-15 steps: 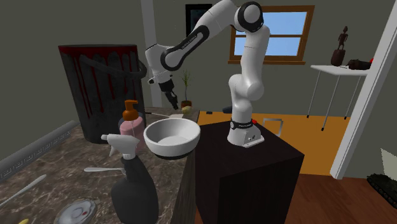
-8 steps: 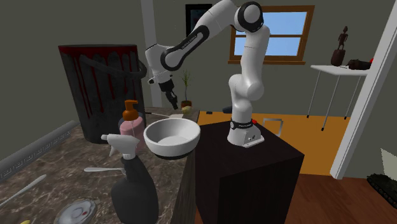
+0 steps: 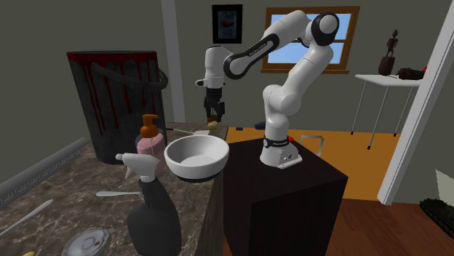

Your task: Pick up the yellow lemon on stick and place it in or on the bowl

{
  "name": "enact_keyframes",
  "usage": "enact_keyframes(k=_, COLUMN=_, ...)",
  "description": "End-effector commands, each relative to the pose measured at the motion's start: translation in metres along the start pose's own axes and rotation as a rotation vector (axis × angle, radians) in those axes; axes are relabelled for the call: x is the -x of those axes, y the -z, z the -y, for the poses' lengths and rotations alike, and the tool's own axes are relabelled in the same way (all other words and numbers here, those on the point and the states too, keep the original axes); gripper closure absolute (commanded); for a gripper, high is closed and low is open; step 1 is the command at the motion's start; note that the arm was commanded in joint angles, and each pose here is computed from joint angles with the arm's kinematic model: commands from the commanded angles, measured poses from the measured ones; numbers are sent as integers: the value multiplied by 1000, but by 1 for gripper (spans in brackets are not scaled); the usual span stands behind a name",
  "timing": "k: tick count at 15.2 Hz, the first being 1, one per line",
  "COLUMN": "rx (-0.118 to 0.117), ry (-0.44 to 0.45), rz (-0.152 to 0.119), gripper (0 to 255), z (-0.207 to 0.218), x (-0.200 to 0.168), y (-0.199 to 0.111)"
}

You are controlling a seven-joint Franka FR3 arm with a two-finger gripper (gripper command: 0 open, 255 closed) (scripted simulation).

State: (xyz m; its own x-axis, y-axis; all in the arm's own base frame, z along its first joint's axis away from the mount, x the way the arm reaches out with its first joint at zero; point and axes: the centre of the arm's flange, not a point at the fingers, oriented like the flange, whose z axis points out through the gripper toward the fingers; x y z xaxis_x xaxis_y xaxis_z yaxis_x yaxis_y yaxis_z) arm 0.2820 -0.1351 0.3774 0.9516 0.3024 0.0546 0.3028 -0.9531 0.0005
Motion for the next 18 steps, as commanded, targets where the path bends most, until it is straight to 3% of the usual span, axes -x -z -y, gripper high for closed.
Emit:
enact_keyframes(k=1, rx=11, ry=15, rz=-32, gripper=0, z=5, x=8, y=-8)
enact_keyframes(k=7, rx=11, ry=15, rz=-32, gripper=0, z=5, x=7, y=-38)
enact_keyframes(k=14, rx=11, ry=15, rz=-32, gripper=0, z=5, x=7, y=-38)
enact_keyframes(k=15, rx=11, ry=15, rz=-32, gripper=255, z=5, x=7, y=-38)
enact_keyframes(k=18, rx=11, ry=15, rz=-32, gripper=255, z=5, x=7, y=-38)
